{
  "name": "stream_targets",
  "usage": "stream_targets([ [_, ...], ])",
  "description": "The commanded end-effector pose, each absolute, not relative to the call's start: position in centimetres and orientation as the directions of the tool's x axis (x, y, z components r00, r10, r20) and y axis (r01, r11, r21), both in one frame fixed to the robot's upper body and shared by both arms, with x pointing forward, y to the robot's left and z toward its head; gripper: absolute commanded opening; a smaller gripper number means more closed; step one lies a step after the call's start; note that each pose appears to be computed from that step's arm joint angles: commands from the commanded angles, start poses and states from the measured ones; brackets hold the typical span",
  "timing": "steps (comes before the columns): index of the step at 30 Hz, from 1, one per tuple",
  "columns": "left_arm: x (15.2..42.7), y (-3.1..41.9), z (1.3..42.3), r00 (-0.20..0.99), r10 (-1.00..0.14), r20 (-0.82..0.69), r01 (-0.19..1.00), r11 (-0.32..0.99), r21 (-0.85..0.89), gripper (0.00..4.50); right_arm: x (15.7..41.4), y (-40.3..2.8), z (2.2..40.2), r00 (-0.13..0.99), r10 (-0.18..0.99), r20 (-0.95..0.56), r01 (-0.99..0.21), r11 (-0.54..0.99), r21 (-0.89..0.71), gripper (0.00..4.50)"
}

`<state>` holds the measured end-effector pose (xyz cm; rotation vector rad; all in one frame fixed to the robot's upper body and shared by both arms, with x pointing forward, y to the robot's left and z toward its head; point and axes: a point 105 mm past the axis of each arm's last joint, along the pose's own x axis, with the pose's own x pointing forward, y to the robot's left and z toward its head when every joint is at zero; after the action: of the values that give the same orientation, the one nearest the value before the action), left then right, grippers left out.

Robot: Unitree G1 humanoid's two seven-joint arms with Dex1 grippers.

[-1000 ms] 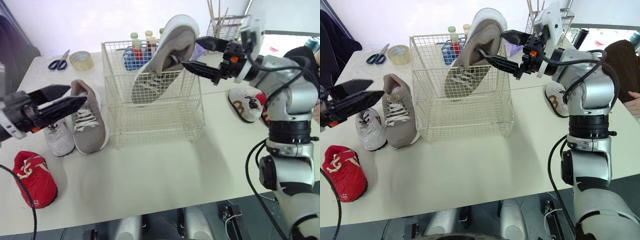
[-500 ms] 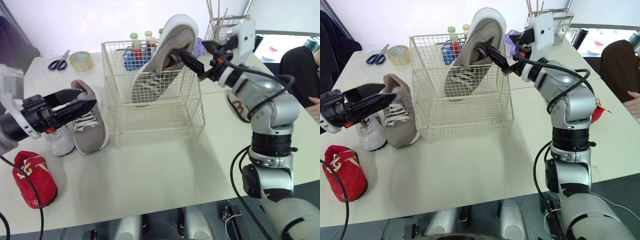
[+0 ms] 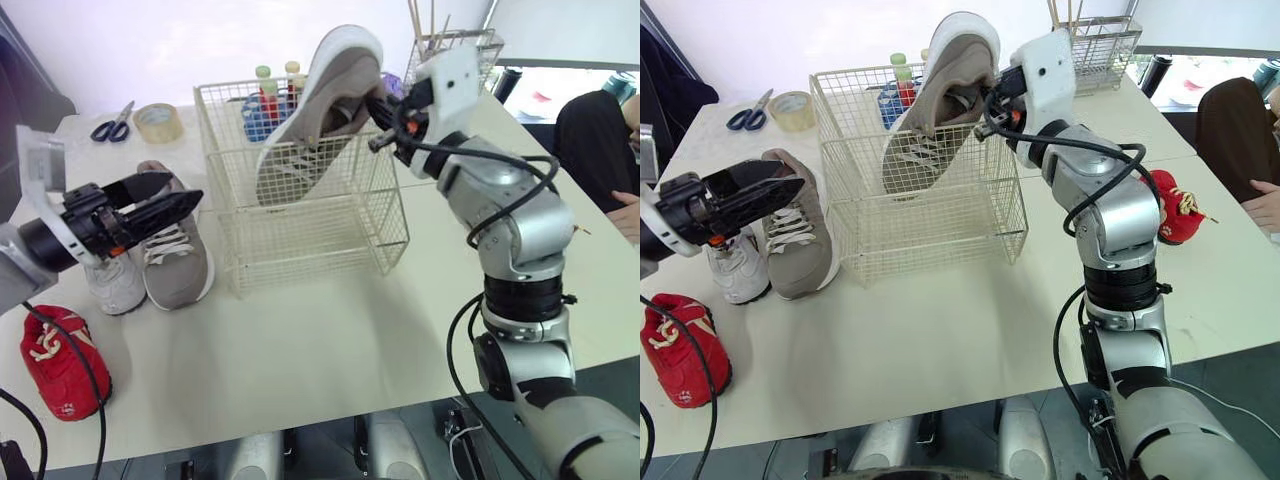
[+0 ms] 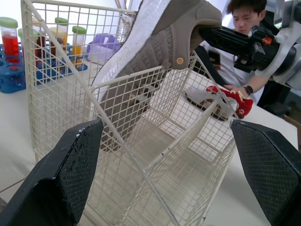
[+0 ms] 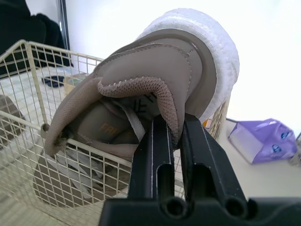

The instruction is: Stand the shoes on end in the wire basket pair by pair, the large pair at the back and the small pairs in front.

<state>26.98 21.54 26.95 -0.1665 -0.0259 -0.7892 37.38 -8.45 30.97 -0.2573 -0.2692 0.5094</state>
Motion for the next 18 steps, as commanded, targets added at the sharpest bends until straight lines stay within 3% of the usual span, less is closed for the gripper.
stream_targets([
  [1,26.8,21.3,27.7,0.701,-0.704,0.116,0.713,0.693,-0.103,4.5,35.8,-7.3,33.9,0.785,0.547,0.291,-0.43,0.819,-0.381,0.33],
  [10,26.9,21.3,27.6,0.703,-0.7,0.123,0.711,0.695,-0.107,4.5,34.9,-8.5,37.8,0.735,0.477,0.482,-0.268,0.857,-0.439,0.33],
  [18,27.2,21.2,27.6,0.701,-0.702,0.125,0.713,0.692,-0.112,4.5,33.6,-7.4,38.7,0.656,0.554,0.513,-0.225,0.792,-0.567,0.33],
])
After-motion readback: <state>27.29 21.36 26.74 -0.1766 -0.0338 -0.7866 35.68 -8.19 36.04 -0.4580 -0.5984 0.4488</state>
